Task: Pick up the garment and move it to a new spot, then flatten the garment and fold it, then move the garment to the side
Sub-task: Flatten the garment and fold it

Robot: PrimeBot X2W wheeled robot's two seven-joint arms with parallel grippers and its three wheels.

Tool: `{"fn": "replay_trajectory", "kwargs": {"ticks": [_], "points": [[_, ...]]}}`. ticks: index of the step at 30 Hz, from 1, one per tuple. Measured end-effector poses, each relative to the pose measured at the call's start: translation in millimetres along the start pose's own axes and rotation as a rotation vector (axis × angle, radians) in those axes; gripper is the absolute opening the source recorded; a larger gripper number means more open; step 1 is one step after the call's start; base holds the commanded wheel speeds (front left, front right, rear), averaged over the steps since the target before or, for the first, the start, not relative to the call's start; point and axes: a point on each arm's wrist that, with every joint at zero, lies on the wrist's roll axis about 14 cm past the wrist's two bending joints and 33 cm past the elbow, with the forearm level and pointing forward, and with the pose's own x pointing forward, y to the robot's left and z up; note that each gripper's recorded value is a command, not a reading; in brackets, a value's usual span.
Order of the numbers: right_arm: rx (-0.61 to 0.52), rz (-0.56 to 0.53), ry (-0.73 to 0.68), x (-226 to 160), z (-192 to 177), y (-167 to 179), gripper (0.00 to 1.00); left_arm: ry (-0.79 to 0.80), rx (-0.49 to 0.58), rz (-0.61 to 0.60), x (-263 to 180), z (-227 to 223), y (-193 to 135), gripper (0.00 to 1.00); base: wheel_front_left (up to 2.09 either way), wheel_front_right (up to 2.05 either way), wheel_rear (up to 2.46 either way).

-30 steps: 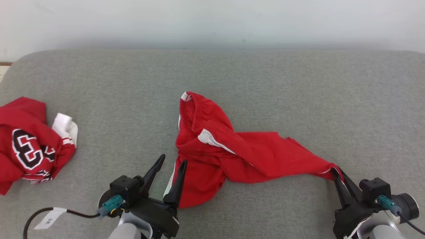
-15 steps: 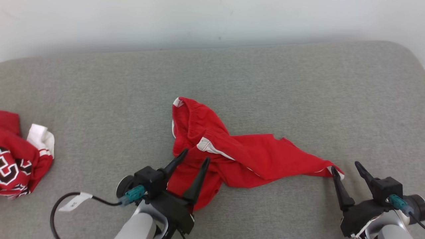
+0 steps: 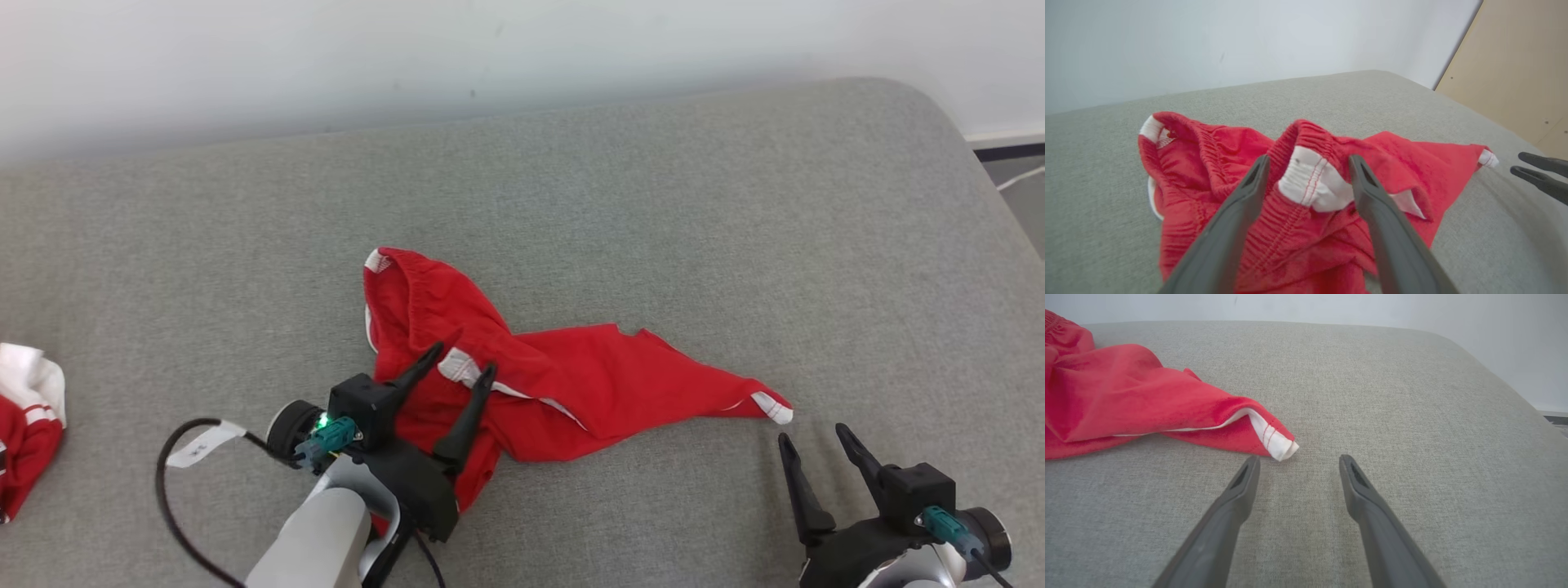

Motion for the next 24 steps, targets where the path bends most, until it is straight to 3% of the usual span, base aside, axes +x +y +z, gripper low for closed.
{"fn": "replay_trajectory", "kwargs": {"ticks": [3, 4, 5, 6, 16, 24], "points": [[0.009, -0.003, -0.004, 0.3, 0.8, 1.4, 1.00, 0.045, 0.031, 0.010, 4.3, -12.5, 5.2, 1.00, 0.00, 0.00, 0.00], [0.011, -0.004, -0.006, 0.9, 1.5, 1.7, 1.00, 0.056, 0.033, 0.010, 6.1, -15.5, 6.8, 0.88, 0.00, 0.00, 0.00], [0.014, -0.005, -0.010, 1.6, 2.6, 2.1, 1.00, 0.065, 0.038, 0.007, 8.1, -18.0, 7.4, 0.18, 0.00, 0.00, 0.00], [0.016, -0.006, -0.012, 2.2, 3.2, 2.2, 1.00, 0.071, 0.041, 0.007, 10.0, -19.4, 8.4, 0.00, 0.00, 0.00, 0.00], [0.060, -0.020, -0.035, 9.4, 9.5, 6.6, 1.00, -0.053, 0.110, -0.073, 42.9, 25.9, -2.8, 0.00, 0.00, 0.00, 0.00], [0.118, -0.038, -0.049, 7.5, 12.7, 14.6, 1.00, -0.308, 0.240, -0.197, 83.6, 131.5, -37.3, 0.00, 0.00, 0.00, 0.00]]}}
